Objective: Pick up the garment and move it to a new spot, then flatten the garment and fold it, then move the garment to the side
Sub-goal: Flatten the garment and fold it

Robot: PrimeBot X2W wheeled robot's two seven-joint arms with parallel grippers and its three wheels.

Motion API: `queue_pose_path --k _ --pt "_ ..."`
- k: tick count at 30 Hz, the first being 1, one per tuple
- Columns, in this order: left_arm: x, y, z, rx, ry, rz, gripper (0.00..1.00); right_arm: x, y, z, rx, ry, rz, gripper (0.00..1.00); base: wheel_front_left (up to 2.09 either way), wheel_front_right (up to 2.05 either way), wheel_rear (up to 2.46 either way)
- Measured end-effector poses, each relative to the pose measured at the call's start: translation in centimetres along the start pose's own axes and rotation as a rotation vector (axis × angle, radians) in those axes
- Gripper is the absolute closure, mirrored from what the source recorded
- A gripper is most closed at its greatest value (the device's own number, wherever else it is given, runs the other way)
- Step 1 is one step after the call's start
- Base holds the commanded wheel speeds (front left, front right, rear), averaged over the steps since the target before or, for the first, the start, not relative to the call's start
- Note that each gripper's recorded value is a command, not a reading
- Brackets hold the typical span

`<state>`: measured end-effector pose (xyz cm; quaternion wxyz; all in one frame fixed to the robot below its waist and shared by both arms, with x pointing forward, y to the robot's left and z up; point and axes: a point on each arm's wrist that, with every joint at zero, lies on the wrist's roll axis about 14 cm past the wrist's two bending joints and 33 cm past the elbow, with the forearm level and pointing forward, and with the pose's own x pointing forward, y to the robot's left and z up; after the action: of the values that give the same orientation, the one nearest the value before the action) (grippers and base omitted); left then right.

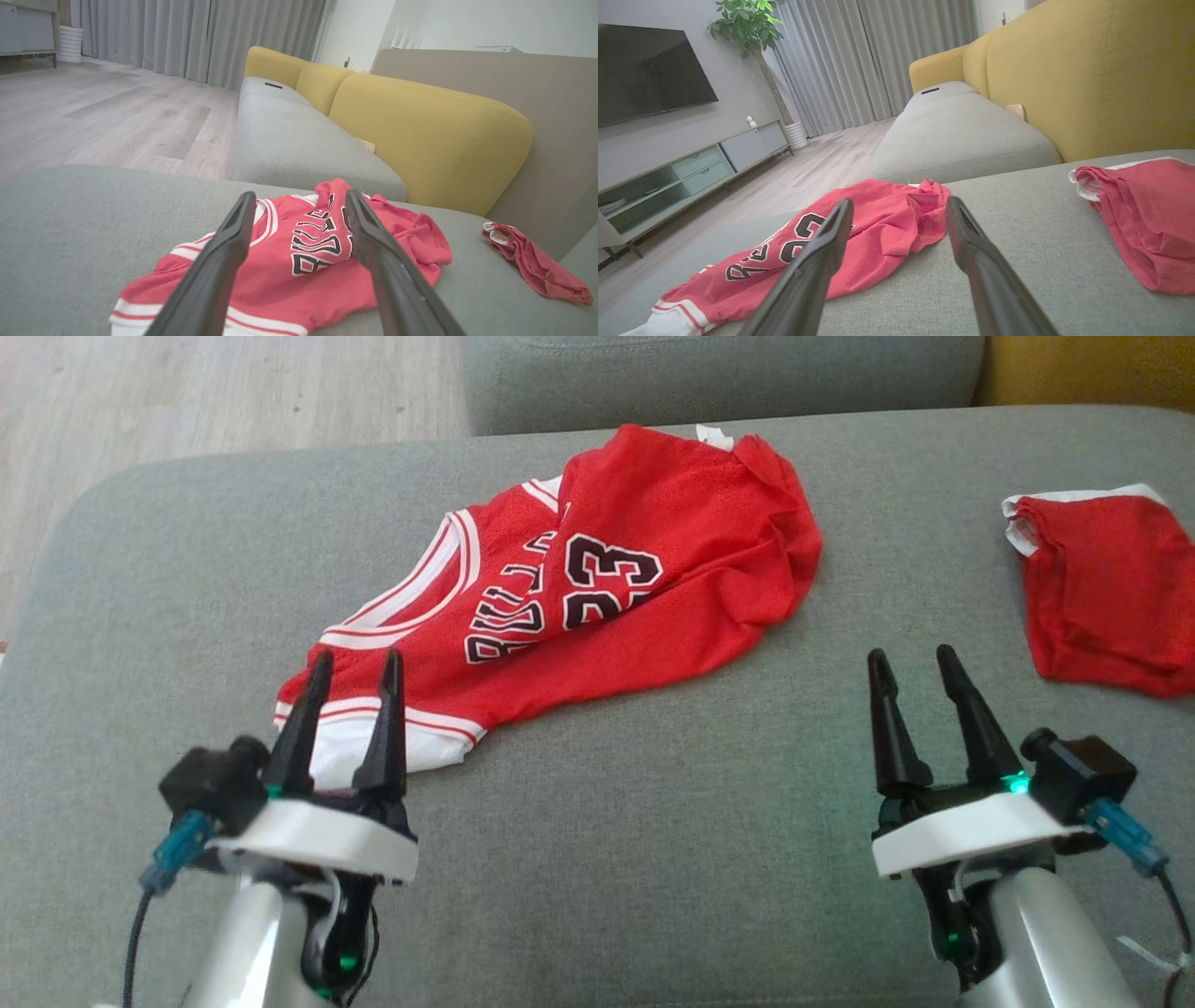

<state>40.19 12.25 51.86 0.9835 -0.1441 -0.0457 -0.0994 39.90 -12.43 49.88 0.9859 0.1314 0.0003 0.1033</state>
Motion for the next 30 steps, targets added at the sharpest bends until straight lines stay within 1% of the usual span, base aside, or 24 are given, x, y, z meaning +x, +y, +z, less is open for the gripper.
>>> queue_pose_path --k 4,8,13,17,22,25,26,27,28,30 --pt "-0.7 0.4 -1.1 -0.007 0.031 0.013 0.00 0.2 -0.8 -0.5 0.004 0.012 -0.023 0.00 0.00 0.00 0.00" --pt "-0.8 0.0 -2.1 -0.002 0.060 -0.003 0.00 1.2 -1.9 -2.7 0.011 0.103 -0.051 0.00 0.00 0.00 0.00" --pt "-0.3 0.7 -2.1 -0.003 0.058 0.009 0.00 5.2 -1.1 -4.2 0.021 0.197 -0.015 0.00 0.00 0.00 0.00" --pt "-0.4 1.3 -2.2 -0.009 0.062 0.029 0.00 7.9 -1.5 -5.6 0.049 0.275 -0.015 0.00 0.00 0.00 0.00" --pt "-1.0 2.6 -2.5 -0.004 0.075 0.069 0.00 9.2 -1.8 -8.2 0.048 0.387 -0.014 0.00 0.00 0.00 0.00" --pt "-1.2 3.4 -2.8 -0.001 0.084 0.092 0.00 9.9 -0.7 -10.6 0.071 0.486 0.010 0.00 0.00 0.00 0.00" --pt "-1.2 3.5 -2.8 -0.005 0.085 0.096 0.00 10.0 -0.5 -10.9 0.075 0.500 0.014 0.00 0.00 0.00 0.00" --pt "-1.1 3.6 -2.8 -0.007 0.085 0.100 0.00 10.1 -0.4 -11.2 0.074 0.511 0.017 0.58 0.00 0.00 0.00" --pt "-1.0 3.5 -2.8 -0.009 0.084 0.097 0.00 10.1 -0.3 -11.3 0.074 0.514 0.020 1.00 0.00 0.00 0.00" --pt "-0.6 3.3 -2.8 -0.008 0.081 0.088 0.00 10.2 -0.2 -11.2 0.073 0.502 0.023 1.00 0.00 0.00 0.00"
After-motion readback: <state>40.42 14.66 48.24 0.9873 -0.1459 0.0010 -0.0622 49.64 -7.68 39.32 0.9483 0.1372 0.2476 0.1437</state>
